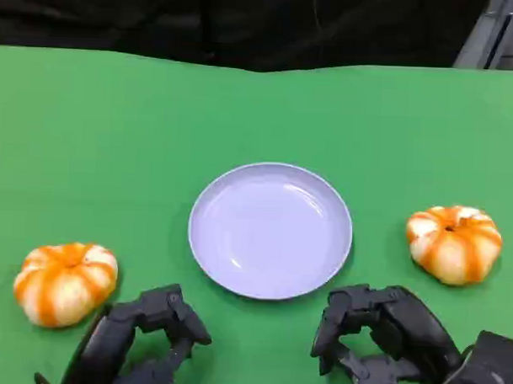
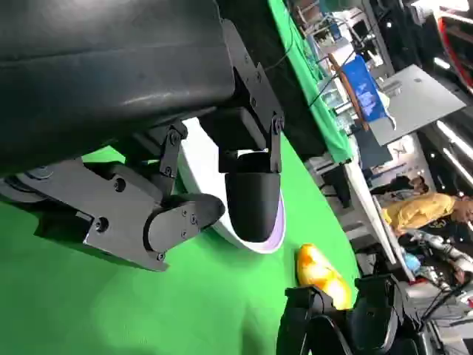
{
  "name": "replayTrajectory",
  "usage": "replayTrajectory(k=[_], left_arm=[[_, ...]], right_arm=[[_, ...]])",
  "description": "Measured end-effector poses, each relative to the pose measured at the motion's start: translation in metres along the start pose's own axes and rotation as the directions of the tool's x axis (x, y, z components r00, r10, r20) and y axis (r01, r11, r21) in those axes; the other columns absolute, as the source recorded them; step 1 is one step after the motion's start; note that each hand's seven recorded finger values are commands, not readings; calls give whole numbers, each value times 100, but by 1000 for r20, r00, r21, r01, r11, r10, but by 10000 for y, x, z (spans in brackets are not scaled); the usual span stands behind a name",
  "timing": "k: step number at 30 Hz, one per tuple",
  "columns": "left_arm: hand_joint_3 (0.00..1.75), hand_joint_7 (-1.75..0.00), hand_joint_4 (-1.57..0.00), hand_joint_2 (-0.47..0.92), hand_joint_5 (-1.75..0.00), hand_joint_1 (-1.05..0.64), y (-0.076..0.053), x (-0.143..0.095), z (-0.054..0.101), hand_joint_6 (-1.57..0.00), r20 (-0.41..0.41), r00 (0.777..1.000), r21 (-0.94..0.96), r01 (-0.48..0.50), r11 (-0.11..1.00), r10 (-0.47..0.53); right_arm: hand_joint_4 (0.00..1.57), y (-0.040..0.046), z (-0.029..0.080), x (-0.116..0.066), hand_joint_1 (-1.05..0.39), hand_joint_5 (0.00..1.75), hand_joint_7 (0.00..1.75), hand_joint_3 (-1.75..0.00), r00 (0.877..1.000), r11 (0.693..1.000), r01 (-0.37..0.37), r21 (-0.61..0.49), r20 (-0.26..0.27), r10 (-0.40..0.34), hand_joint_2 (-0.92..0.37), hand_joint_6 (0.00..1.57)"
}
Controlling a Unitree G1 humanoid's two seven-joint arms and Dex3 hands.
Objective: Grasp the bread from the table and place it into the plate.
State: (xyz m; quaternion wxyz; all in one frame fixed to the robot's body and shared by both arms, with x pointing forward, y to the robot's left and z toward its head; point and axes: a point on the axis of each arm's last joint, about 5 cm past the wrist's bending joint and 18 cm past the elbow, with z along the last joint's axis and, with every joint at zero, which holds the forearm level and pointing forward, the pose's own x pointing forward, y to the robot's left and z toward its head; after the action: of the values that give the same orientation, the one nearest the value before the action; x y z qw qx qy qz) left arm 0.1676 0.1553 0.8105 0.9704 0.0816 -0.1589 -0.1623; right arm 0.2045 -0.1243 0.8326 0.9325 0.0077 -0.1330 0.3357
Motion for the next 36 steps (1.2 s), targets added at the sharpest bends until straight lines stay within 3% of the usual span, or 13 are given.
replayTrajectory(k=[12,17,19,20,23,26,28,31,33,36], left_arm=[[73,-119,-75,77,-148,-9,5,-2,0,-80,-1,1000,3,2,1000,-2],[63,-107,-77,81,-139,-6,5,-2,0,-83,-1,1000,6,-3,1000,3],[49,-88,-79,87,-129,-6,5,-2,0,-90,-1,1000,8,-13,1000,13],[39,-69,-80,89,-116,-7,5,-2,0,-95,-2,1000,11,-19,1000,19],[29,-47,-82,92,-100,-8,7,-4,0,-101,-2,999,11,-34,999,34],[23,-13,-93,92,-61,-9,6,0,0,-110,-4,999,1,-51,999,51],[20,-4,-98,92,-48,-9,0,6,0,-111,-9,997,-15,-72,997,72],[20,-2,-99,92,-44,-9,1,12,1,-112,-13,996,-29,-90,996,90],[17,-1,-98,92,-28,-15,3,12,3,-103,-14,996,-36,-92,995,91],[14,0,-94,92,-17,-22,25,25,11,-92,-19,993,-65,-114,991,113]], right_arm=[[95,0,0,0,8,131,102,-104,1000,1000,2,0,-1,-2,-59,94],[95,0,0,0,9,131,102,-104,1000,1000,2,0,-1,-2,-59,94],[95,0,0,0,8,131,102,-105,1000,1000,2,0,-1,-2,-59,94],[95,0,0,0,8,131,102,-105,1000,1000,2,0,-1,-2,-59,94],[95,0,0,0,8,130,102,-105,1000,1000,2,0,-1,-2,-58,94],[95,0,0,0,7,130,102,-106,1000,1000,2,0,-1,-2,-58,95],[95,0,-1,0,7,130,103,-107,1000,1000,2,0,-1,-2,-57,95],[95,0,-2,0,7,131,103,-107,1000,1000,2,0,-2,-2,-57,94],[95,0,-2,0,8,130,102,-107,1000,1000,1,1,-2,-1,-57,94],[95,1,-2,1,9,130,103,-107,1000,1000,0,1,-1,0,-58,94]])
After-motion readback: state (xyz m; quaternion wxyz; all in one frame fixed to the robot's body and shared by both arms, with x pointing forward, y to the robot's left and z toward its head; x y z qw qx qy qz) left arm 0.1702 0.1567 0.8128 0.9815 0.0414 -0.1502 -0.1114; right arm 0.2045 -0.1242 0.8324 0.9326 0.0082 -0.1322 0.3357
